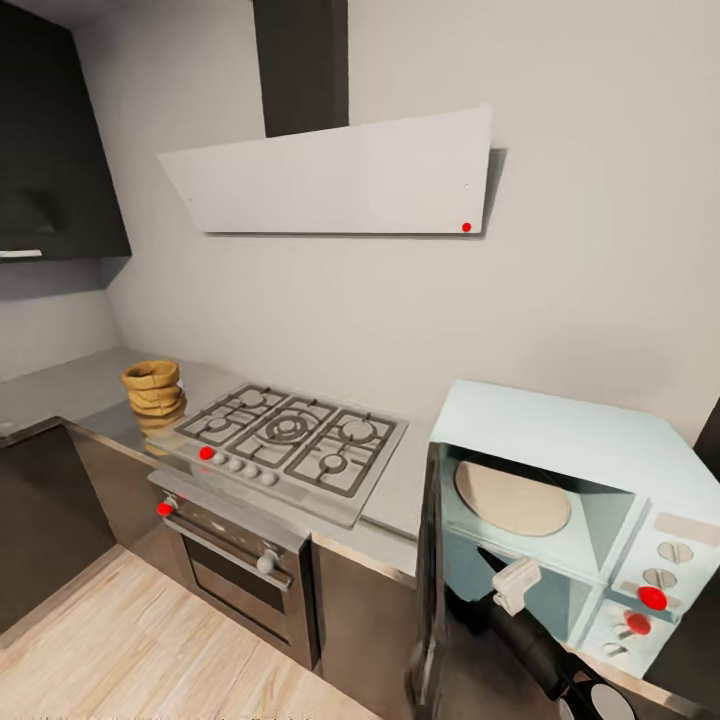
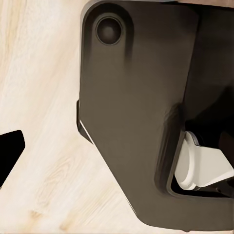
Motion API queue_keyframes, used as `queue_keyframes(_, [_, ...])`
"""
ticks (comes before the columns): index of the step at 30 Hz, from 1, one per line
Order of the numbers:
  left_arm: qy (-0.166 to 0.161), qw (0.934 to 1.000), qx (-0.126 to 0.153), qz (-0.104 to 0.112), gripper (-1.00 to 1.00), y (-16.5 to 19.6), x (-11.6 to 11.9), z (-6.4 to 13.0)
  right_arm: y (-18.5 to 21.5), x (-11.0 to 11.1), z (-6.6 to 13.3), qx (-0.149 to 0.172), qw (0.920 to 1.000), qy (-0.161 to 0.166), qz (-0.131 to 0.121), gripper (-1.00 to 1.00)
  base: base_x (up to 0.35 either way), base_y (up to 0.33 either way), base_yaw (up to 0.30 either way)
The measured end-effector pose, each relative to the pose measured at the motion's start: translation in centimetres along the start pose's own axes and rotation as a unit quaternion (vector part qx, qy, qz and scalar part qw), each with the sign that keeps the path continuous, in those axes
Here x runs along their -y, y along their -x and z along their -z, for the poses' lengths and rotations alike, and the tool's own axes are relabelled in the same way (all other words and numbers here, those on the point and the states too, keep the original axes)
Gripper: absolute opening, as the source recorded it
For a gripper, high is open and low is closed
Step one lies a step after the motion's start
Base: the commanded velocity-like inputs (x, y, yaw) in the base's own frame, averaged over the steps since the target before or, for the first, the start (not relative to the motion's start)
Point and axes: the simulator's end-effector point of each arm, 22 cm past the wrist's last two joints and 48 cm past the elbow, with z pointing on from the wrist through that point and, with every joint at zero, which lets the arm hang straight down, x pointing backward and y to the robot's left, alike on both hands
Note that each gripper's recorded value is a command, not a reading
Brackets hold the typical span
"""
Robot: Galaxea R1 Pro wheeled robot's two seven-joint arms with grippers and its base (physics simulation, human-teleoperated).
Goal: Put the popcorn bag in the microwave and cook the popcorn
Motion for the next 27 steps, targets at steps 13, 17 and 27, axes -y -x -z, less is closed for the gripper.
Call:
queue_keyframes(13, [0.0,1.0,0.0,0.0,1.0,0.0,0.02,0.0,-0.08,0.29,0.04,-0.002,1.0,-0.006,0.0,1.0,0.0,0.0,0.221])
queue_keyframes(17, [0.0,1.0,0.0,0.0,1.0,0.0,0.02,0.0,-0.1,1.0,0.3,-0.002,0.9999,-0.013,0.001,1.0,0.0,0.0,0.059])
queue_keyframes(27, [0.0,1.0,0.0,0.0,1.0,0.04,0.03,0.0,-0.06,0.36,0.01,-0.002,1.0,-0.008,-0.001,1.0,0.0,0.0,-0.056])
